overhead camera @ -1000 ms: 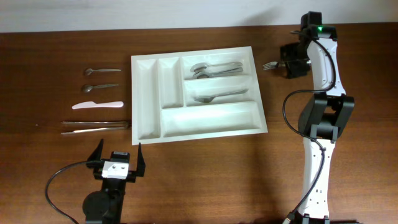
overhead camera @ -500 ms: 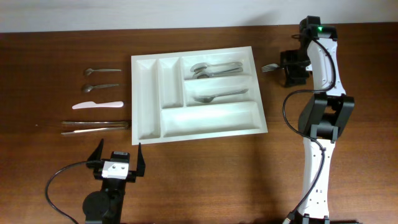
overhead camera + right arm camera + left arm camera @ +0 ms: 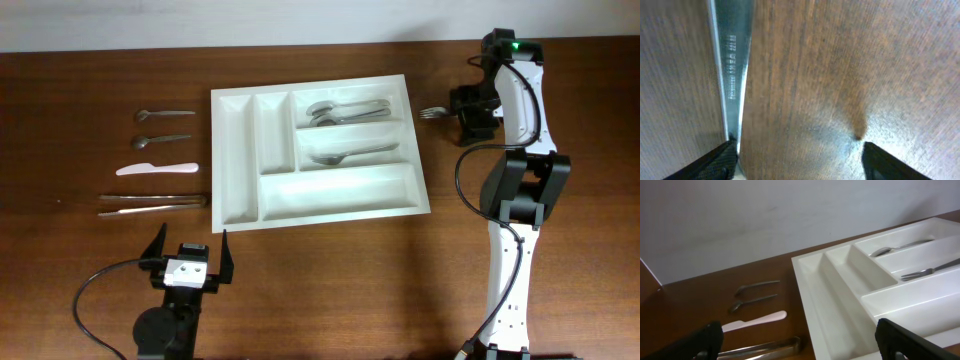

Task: Pack container
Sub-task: 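Close the right gripper on the fork handle and lift it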

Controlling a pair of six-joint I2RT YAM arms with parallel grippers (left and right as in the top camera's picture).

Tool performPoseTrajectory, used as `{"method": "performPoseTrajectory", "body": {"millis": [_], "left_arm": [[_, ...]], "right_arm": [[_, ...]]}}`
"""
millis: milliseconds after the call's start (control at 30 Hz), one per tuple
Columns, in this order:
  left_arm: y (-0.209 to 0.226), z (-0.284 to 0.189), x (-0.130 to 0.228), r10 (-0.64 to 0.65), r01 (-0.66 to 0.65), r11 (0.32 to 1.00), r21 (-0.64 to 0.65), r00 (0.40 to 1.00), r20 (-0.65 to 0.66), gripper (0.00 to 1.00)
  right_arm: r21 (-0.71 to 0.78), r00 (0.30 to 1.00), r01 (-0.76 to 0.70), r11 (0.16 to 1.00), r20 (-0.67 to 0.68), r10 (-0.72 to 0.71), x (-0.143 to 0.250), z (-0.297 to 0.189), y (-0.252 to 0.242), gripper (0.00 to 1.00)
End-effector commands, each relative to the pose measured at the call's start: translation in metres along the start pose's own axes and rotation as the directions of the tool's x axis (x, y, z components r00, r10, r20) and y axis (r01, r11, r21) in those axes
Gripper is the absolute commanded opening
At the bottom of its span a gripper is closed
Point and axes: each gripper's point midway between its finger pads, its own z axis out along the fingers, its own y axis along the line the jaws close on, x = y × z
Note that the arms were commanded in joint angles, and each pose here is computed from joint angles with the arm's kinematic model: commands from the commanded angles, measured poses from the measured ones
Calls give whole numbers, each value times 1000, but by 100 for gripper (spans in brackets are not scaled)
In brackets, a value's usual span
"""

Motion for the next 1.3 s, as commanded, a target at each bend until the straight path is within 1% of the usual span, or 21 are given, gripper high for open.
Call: {"method": "performPoseTrajectory", "body": {"millis": [0,67,200,333,467,533,567,600,667,733,900,933,1000,1133,1167,1267], "left_arm": [[0,0,2,16,-16,1000,-4,1000,0,99],[0,0,2,15,-15,1000,-4,1000,0,99],[0,0,2,16,-16,1000,-4,1000,0,99],[0,0,2,15,-15,1000,-4,1000,0,99],[0,0,2,15,-15,1000,-4,1000,0,99],[0,0,2,16,-16,1000,-4,1000,0,99],[0,0,2,16,-16,1000,-4,1000,0,99],[0,0,2,16,-16,1000,-4,1000,0,99],[0,0,2,16,-16,1000,-4,1000,0,99],[0,0,2,15,-15,1000,-4,1000,0,99],[0,0,2,16,-16,1000,-4,1000,0,99],[0,0,2,16,-16,1000,-4,1000,0,99],[0,0,2,15,-15,1000,-4,1000,0,99],[0,0,2,15,-15,1000,-4,1000,0,99],[0,0,2,16,-16,1000,-4,1000,0,99],[0,0,2,16,-16,1000,-4,1000,0,99]], "right_arm": [[71,1000,1,998,7,-2,-1,10,-16,78],[63,1000,2,998,9,-2,-1,10,-14,78],[-24,1000,17,1000,26,-16,-5,10,8,75],[-93,999,29,995,42,-25,-8,9,25,76],[-110,999,33,993,45,-29,-9,11,29,74],[-96,998,39,995,43,-35,-9,13,26,68],[-88,998,41,995,41,-38,-9,14,24,63],[-75,999,39,996,39,-36,-8,16,21,56],[-57,999,43,997,35,-41,-8,21,16,46],[-38,998,52,998,30,-51,-7,25,12,40],[-12,997,70,997,24,-69,-7,29,5,39],[-12,996,82,997,24,-82,-7,29,5,37],[-5,996,87,996,22,-87,-7,29,4,30],[13,994,103,995,17,-103,-6,29,-1,6],[18,995,102,995,16,-103,-5,29,-2,4],[23,994,110,994,14,-110,-5,29,-3,4]]}}
